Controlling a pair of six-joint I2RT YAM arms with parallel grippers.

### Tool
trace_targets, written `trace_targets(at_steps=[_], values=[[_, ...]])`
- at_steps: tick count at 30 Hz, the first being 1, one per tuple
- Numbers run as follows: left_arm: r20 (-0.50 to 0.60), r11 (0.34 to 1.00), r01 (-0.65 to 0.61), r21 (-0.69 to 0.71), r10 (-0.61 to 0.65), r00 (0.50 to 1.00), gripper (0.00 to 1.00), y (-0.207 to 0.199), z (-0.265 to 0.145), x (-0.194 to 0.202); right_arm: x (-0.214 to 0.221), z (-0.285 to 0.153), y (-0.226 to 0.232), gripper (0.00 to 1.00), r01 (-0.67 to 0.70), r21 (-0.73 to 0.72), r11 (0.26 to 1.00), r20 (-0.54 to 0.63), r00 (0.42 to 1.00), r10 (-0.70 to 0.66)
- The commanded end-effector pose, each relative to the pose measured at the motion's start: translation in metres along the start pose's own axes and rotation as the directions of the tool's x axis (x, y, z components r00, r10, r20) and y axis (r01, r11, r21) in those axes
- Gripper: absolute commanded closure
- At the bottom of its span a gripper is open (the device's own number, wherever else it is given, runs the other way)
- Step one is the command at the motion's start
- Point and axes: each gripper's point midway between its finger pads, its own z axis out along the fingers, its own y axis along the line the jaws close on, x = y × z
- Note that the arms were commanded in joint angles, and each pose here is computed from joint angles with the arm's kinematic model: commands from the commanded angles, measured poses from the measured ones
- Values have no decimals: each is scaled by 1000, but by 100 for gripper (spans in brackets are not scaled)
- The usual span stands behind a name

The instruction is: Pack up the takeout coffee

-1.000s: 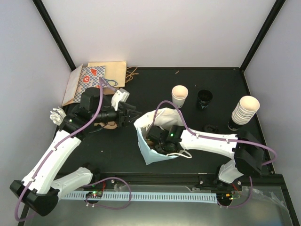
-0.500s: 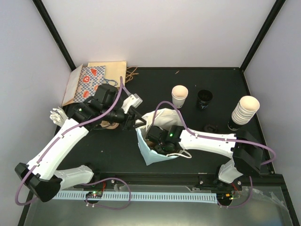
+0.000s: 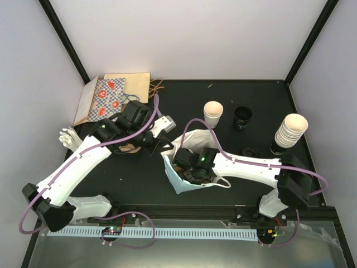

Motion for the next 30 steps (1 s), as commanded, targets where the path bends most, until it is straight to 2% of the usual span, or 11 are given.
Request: trace_targets(at_steps=[1,17,30], values=[[-20,999,-35,-12,35,999,98,-6,-6,-1,-23,-28,-10,9,-43,23,999,109,993,41],[-51,997,-46,-55,43,998,98,2,-1,0,-40,-106,-36,8,-95,40,995,263,961,81],[-55,995,-58,-75,54,997,98,4,-2,-2,-58,-177,-45,8,-148,-83,985,452,876,170]])
